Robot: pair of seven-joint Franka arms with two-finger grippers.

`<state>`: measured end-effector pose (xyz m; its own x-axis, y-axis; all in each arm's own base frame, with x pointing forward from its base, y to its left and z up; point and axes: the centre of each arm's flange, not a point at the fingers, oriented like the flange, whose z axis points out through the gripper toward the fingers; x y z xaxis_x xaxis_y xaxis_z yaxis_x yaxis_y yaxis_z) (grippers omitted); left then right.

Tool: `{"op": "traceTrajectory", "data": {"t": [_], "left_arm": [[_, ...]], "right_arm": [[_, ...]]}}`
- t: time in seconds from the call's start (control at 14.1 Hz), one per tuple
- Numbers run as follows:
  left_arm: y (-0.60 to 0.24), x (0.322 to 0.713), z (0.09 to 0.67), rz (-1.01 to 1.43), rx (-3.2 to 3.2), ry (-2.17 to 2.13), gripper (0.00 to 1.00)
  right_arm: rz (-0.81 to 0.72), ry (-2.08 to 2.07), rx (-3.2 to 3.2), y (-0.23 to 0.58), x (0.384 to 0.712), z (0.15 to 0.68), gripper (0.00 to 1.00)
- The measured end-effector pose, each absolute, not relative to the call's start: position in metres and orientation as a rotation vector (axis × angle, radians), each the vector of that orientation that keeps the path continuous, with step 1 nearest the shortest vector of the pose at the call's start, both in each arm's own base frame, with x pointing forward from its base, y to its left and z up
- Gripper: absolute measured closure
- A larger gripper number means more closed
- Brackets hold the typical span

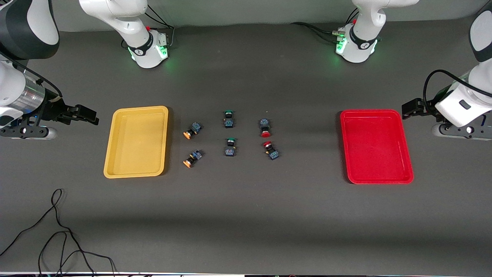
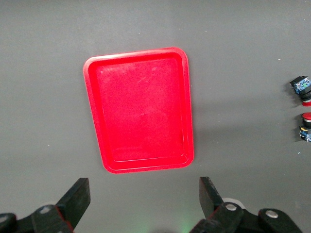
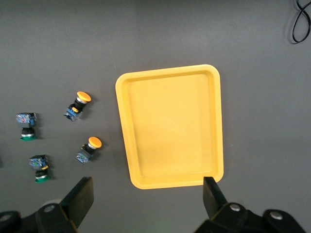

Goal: Place red and yellow buttons in trays
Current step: 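Reach the right gripper toward yellow button while the left gripper reaches red, then grasp the yellow button with the right gripper while the left gripper grasps red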

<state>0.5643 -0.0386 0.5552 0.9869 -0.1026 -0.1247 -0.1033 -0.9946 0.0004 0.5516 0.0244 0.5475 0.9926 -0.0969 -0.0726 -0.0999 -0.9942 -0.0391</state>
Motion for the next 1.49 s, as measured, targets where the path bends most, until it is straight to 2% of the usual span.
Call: {"op": "traceTrajectory", "data": {"t": [0.21,0.43,0.78,1.21,1.49], "left_arm": [[-0.072,0.560,0.543,0.223,-3.129,0.139,0.00],[-0.129,0.550,0.526,0.223,-3.117,0.115,0.00],[-0.203,0.528,0.507,0.206,-3.105,0.036,0.00],[-0.371,0.453,0.472,0.146,-3.137,-0.083,0.00],[-0.433,0.419,0.440,0.128,-3.151,-0.016,0.00]], "right_arm": [[0.110,0.404,-3.046,0.064,0.552,0.542,0.00],[0.153,0.581,-3.022,0.114,0.550,0.505,0.00],[0.280,0.774,-2.951,0.118,0.558,0.452,0.00],[0.319,0.892,-2.943,0.159,0.552,0.399,0.00],[0.326,0.910,-2.943,0.155,0.546,0.381,0.00]]}}
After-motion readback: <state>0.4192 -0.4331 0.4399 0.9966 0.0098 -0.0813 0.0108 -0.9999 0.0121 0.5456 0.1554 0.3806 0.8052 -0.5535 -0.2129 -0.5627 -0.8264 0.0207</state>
